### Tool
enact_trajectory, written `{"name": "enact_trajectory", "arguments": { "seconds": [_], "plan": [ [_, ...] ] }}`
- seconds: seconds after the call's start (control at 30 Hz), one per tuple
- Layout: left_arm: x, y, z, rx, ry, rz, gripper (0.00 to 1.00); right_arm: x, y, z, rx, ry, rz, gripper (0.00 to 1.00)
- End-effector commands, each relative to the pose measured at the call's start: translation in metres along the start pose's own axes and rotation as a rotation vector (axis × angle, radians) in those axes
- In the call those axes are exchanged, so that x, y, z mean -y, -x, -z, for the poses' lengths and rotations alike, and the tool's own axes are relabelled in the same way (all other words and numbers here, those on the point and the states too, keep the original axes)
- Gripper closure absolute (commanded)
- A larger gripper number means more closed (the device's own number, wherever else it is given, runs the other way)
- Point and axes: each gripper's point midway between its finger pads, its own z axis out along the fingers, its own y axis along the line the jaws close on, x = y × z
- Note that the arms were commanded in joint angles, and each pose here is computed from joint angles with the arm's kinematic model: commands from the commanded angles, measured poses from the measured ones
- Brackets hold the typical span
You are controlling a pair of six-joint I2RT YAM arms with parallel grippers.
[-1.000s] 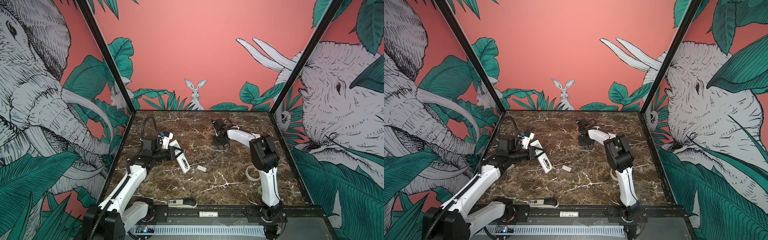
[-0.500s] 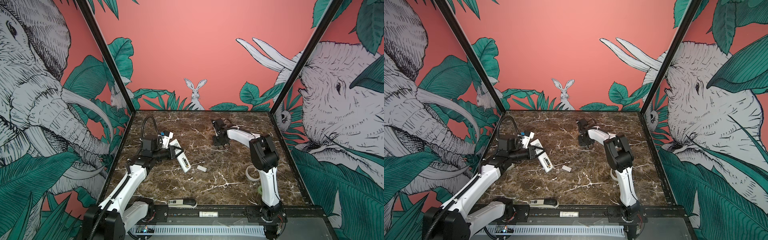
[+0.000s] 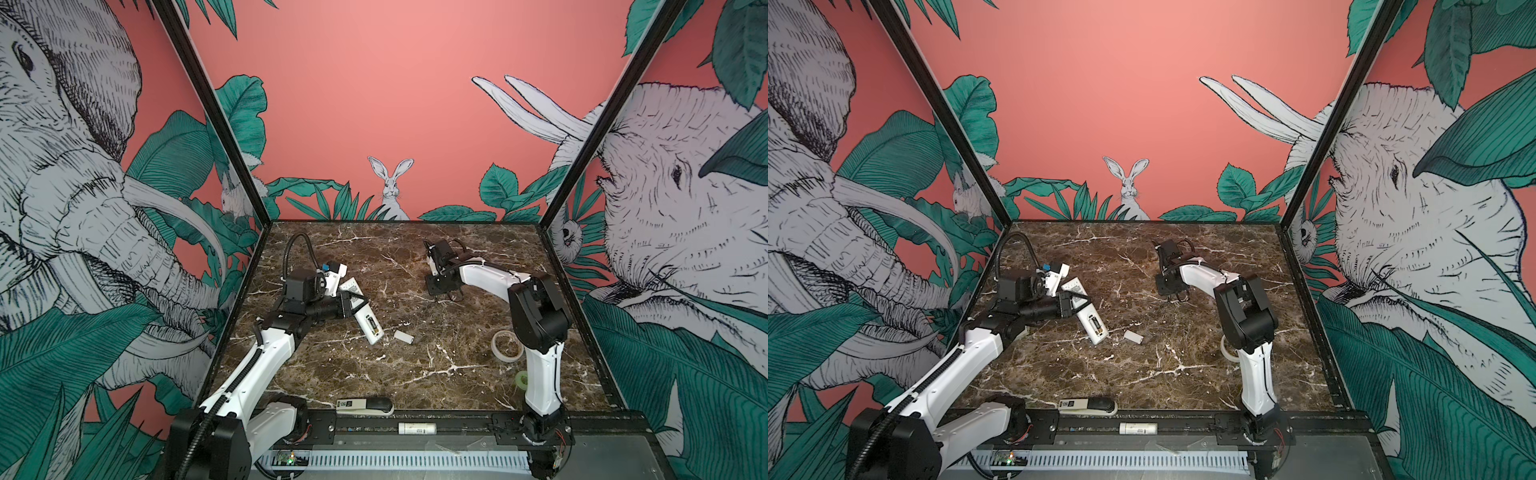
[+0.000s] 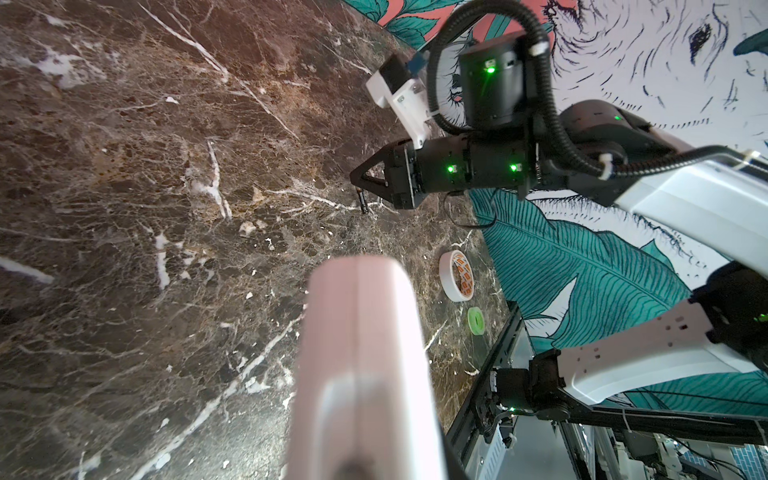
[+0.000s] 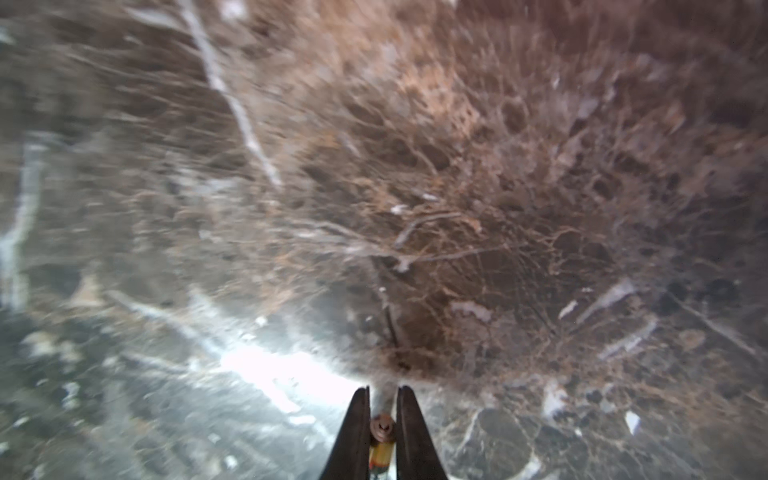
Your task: Load the batteries into the remote control
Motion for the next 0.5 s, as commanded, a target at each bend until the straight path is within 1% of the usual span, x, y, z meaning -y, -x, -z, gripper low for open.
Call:
{"name": "enact_trajectory", "arguments": {
  "seconds": [0.0,0.17,0.23,0.4,0.47],
  "plan": [
    [0.006,0.001,-0.002,0.007,-0.043,0.0,1.0,-0.031,0.027,0.033,0.152,0.105,0.075,0.87],
    [0.007,0.002,-0.006,0.004,-0.073,0.017,1.0,-0.065,0.032,0.064,0.254,0.227,0.127,0.87],
    [0.009,0.002,-0.009,0.005,-0.098,0.026,1.0,-0.079,0.026,0.074,0.287,0.287,0.147,0.87],
    [0.016,0.008,-0.013,0.015,-0.175,0.054,1.0,-0.119,0.023,0.119,0.441,0.437,0.193,0.87],
    [0.019,0.011,-0.015,0.016,-0.201,0.059,1.0,-0.132,0.021,0.145,0.509,0.485,0.222,0.86]
  ]
}}
